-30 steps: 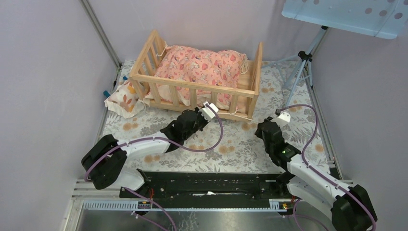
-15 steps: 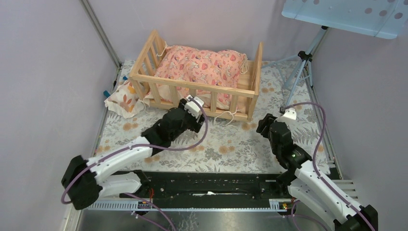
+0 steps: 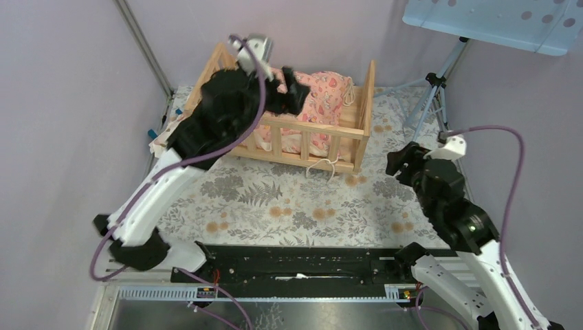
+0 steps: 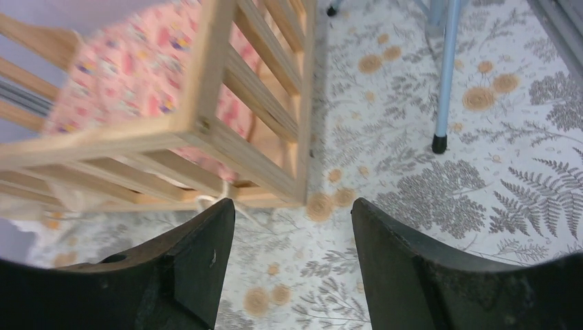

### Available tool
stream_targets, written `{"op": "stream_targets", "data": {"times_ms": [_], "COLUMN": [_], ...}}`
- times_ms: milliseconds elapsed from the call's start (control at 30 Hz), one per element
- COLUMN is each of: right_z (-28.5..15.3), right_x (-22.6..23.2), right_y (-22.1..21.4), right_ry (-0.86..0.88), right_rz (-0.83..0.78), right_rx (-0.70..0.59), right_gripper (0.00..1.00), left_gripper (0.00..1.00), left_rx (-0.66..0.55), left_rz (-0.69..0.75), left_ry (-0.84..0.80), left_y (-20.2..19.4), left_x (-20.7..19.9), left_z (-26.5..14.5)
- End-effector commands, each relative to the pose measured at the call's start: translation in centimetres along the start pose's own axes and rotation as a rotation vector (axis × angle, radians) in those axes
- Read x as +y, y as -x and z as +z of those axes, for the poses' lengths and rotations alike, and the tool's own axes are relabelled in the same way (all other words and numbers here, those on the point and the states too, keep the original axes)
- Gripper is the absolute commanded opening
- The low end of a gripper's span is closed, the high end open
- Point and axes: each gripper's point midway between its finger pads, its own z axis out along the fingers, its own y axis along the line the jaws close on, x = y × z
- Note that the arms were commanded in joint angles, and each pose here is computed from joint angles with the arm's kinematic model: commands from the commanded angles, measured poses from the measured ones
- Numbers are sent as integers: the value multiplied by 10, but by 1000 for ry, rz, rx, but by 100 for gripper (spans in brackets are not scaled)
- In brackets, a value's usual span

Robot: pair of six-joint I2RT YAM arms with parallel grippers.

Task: Set up the pet bed
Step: Adjust the bed frame at the center of the board.

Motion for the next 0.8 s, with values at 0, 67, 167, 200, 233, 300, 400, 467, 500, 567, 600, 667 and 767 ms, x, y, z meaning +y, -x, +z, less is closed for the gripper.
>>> {"op": "stream_targets", "data": {"times_ms": [0,67,167,200,233,300,400,467,500,567,600,667,767], "right_z": [-36,-47,-59,-62,-63,-67,-66,-65,-65,-65,-65,-66,-66], "right_x": [-4,-7,-13,-16,-19,-25,-30,-31,-32,-33,-34,-36,-40], "right_y": [39,51,59,60,60,59,53,49,48,46,45,44,41], "right_ry": [-10,-7,-13,-17,-23,-34,-45,-47,-47,-48,-48,-52,-57], "right_rz": [73,90,104,106,108,110,101,92,90,86,86,86,84], "right_rx": [-45,-77,-106,-113,-119,-128,-123,-116,-113,-113,-115,-119,-125], "right_gripper": [71,71,71,71,71,71,71,72,72,72,72,72,72], "left_gripper": [79,79,81,81,81,81,81,81,81,81,81,80,79], "left_rx": [197,229,268,283,297,324,330,331,332,330,331,334,346], "left_rz": [-13,7,34,34,28,12,-16,-31,-39,-49,-52,-58,-61], "left_ry": [-93,-107,-104,-94,-90,-90,-141,-178,-187,-208,-216,-224,-229], "left_y": [-35,-45,-67,-76,-84,-102,-116,-121,-124,-127,-129,-134,-145], "left_x": [-42,-56,-74,-77,-78,-82,-95,-105,-108,-116,-120,-125,-130], "left_z": [61,87,123,133,141,154,165,167,169,172,173,176,180]}}
